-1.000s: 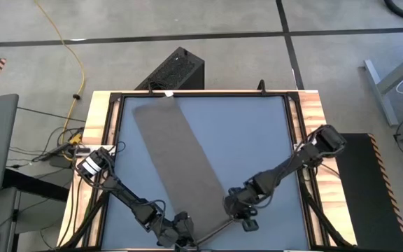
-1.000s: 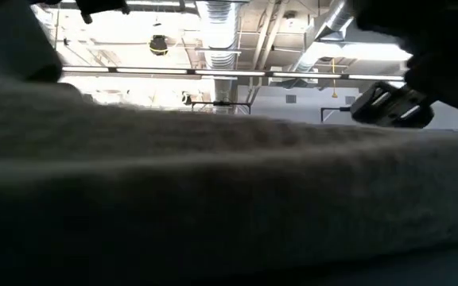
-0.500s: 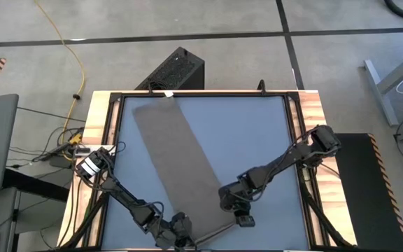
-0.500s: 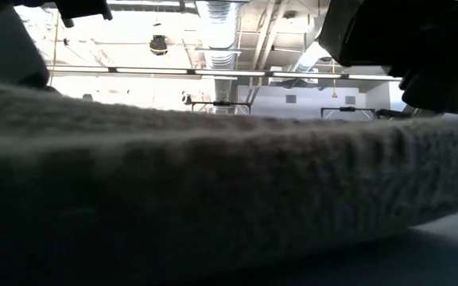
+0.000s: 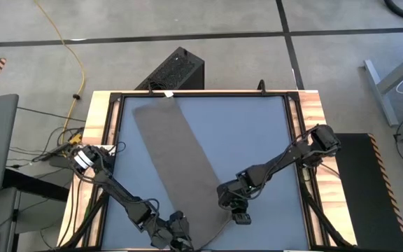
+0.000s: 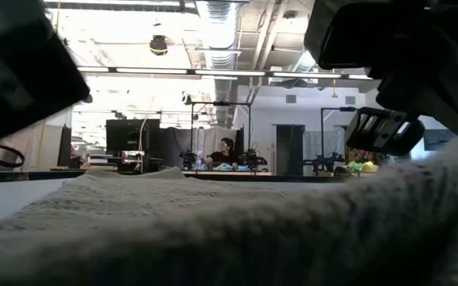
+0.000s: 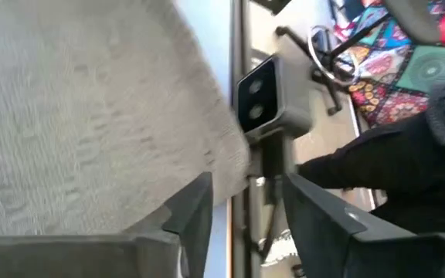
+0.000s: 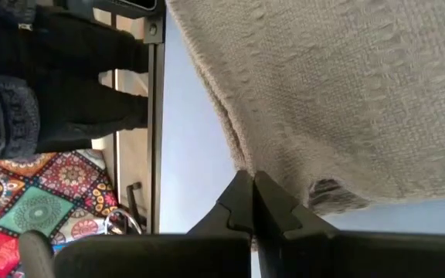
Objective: Roll towel
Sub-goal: Roll the grey towel
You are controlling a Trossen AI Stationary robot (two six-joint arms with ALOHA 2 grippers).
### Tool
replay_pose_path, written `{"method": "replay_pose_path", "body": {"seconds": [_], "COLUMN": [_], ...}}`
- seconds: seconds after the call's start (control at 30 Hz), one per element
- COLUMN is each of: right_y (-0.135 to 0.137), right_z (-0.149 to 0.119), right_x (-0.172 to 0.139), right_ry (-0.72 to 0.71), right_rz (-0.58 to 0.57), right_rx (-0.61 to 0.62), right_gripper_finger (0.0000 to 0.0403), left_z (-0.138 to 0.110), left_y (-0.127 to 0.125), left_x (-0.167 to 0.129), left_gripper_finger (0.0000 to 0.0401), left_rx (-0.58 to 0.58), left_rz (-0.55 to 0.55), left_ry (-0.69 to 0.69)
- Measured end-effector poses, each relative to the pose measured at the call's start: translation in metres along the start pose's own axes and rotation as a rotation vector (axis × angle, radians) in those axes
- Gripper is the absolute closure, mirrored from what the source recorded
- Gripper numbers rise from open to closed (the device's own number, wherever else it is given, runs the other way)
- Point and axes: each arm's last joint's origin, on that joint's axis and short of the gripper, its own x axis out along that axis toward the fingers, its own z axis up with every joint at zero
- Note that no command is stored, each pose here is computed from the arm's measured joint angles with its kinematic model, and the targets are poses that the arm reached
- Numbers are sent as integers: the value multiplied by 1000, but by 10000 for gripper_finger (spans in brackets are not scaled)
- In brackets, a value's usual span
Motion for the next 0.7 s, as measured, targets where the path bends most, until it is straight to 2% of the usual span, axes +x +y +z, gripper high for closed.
{"method": "replay_pose_path", "body": {"seconds": [0.07, 0.2, 0.33, 0.7], "right_y": [0, 0, 0, 1], "right_z": [0, 0, 0, 0], "right_x": [0, 0, 0, 1], "right_ry": [-2, -6, -16, -31], "right_rz": [-1, -6, -23, -46], "right_rx": [13, 22, 37, 58], "right_gripper_finger": [386, 386, 386, 386], "left_z": [0, -17, -29, -23], "left_y": [-5, -17, -23, -17], "left_x": [-4, -9, -13, -12], "left_gripper_finger": [247, 247, 250, 251], "left_rx": [27, 158, 266, 508], "left_rz": [-18, -39, 31, 126], "left_ry": [-1, 38, -5, -59]}}
